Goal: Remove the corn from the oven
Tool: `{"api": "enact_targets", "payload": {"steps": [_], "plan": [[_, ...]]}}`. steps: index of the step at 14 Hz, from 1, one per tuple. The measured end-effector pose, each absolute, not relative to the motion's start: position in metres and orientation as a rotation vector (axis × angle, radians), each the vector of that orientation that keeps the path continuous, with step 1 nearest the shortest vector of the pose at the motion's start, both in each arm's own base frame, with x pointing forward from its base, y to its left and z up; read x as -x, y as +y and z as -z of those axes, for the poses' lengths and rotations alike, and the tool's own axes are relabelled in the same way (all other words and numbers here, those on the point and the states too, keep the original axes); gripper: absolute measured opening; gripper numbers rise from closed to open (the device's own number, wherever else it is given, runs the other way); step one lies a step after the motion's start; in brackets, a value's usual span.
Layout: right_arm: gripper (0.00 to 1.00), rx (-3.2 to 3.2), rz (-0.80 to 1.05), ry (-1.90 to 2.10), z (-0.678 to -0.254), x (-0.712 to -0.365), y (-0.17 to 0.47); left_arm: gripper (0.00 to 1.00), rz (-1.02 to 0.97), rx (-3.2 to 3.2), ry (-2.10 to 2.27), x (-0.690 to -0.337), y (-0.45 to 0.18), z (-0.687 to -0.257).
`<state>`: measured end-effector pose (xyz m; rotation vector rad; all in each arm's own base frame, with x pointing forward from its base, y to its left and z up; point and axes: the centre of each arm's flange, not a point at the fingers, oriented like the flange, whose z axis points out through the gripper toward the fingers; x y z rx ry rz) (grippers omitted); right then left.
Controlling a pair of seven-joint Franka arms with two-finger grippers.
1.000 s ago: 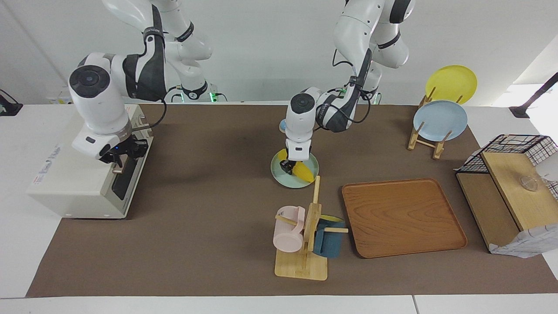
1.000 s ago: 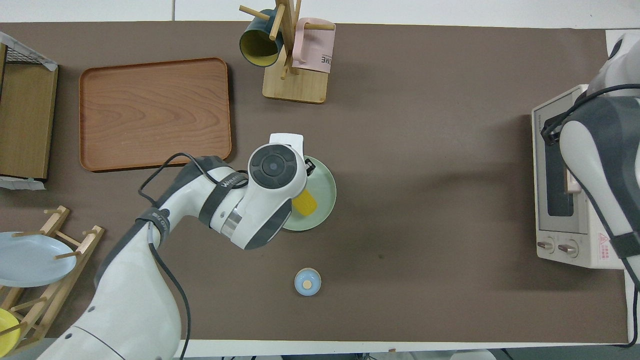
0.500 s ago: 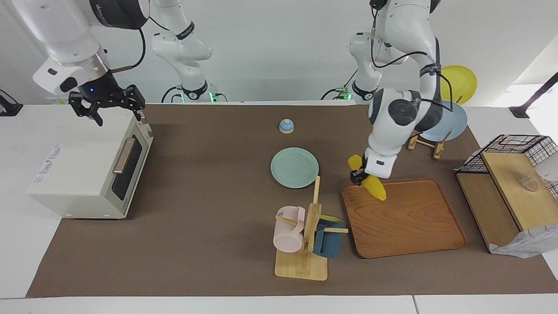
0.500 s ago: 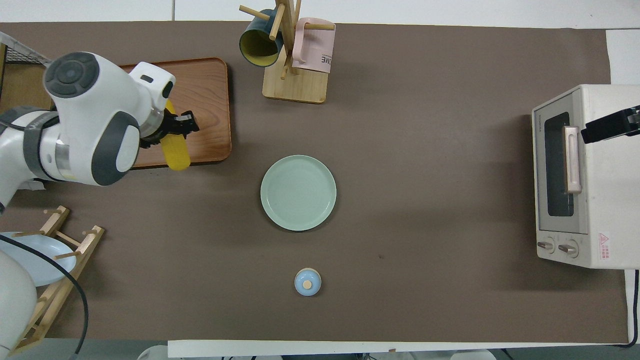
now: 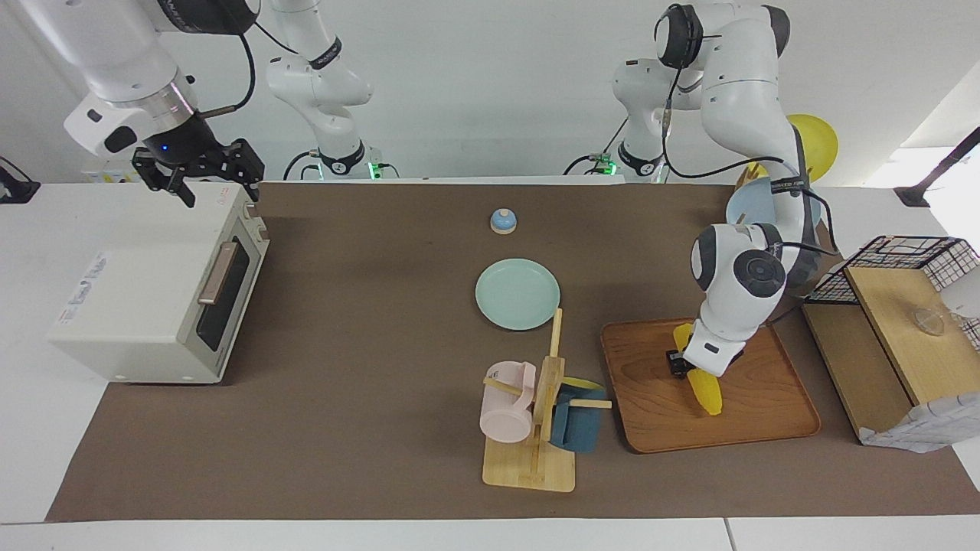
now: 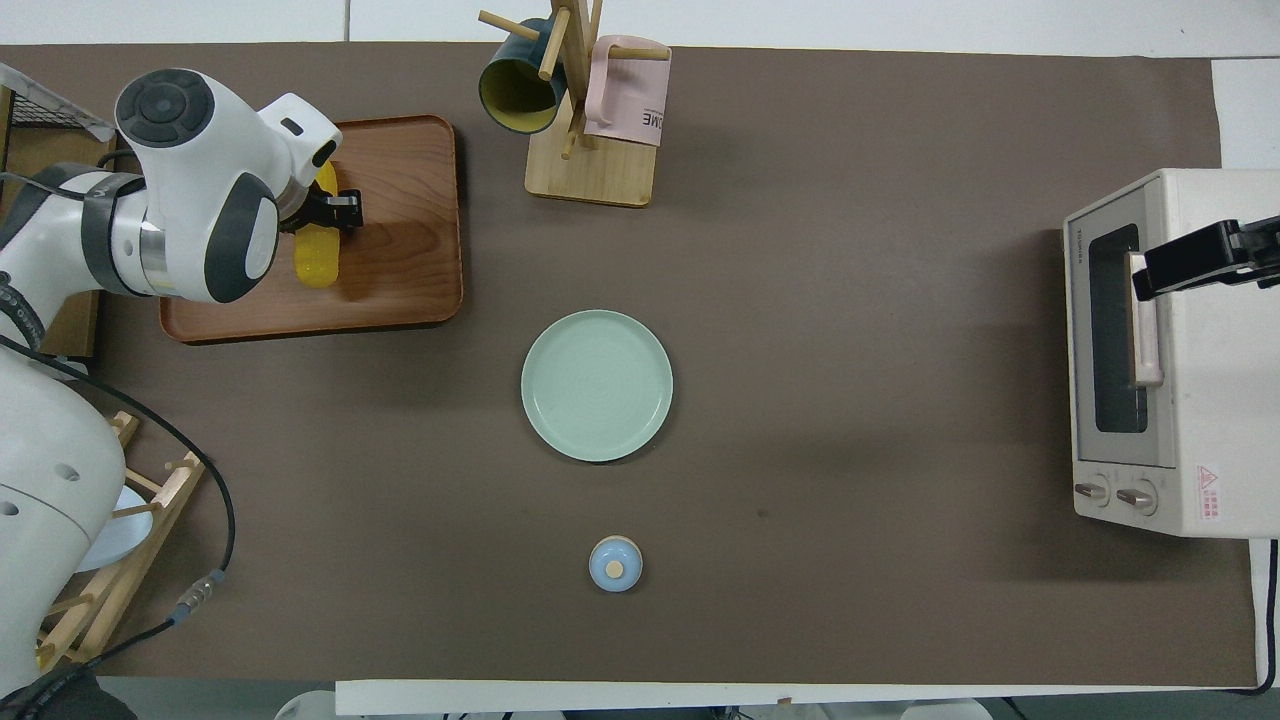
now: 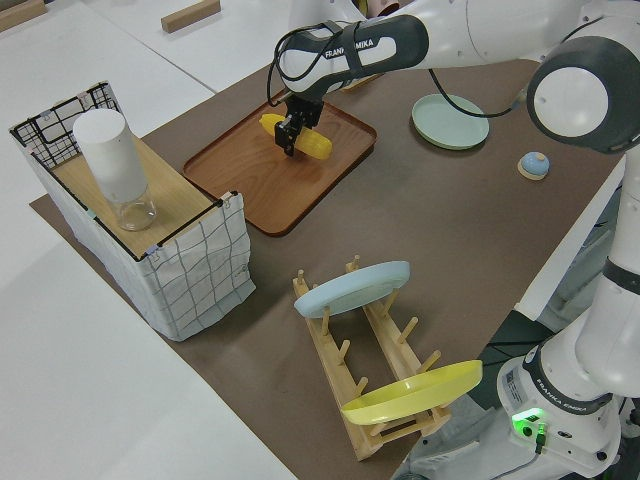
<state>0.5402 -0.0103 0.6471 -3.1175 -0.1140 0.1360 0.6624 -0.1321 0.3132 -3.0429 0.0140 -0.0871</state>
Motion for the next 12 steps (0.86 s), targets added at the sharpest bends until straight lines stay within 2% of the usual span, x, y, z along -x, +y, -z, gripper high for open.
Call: {"api": "enact_targets", "payload": {"steps": [2, 3, 7, 12], "plan": [[1.00, 3.118, -0.171, -0.097, -0.649, -0.534, -0.013, 0.90, 0.148, 3.021, -0.036, -0.673, -0.107, -0.346], [1.00, 3.119, -0.188, -0.091, -0.648, -0.533, -0.015, 0.99, 0.150, 3.016, -0.065, -0.673, -0.091, -0.370], [1.00, 3.114, -0.243, -0.057, -0.644, -0.528, -0.026, 1.00, 0.046, 3.014, -0.095, -0.637, -0.042, -0.475], [1.00, 3.112, -0.255, -0.049, -0.641, -0.528, -0.029, 1.00, -0.113, 3.110, -0.109, -0.582, -0.017, -0.592]]}}
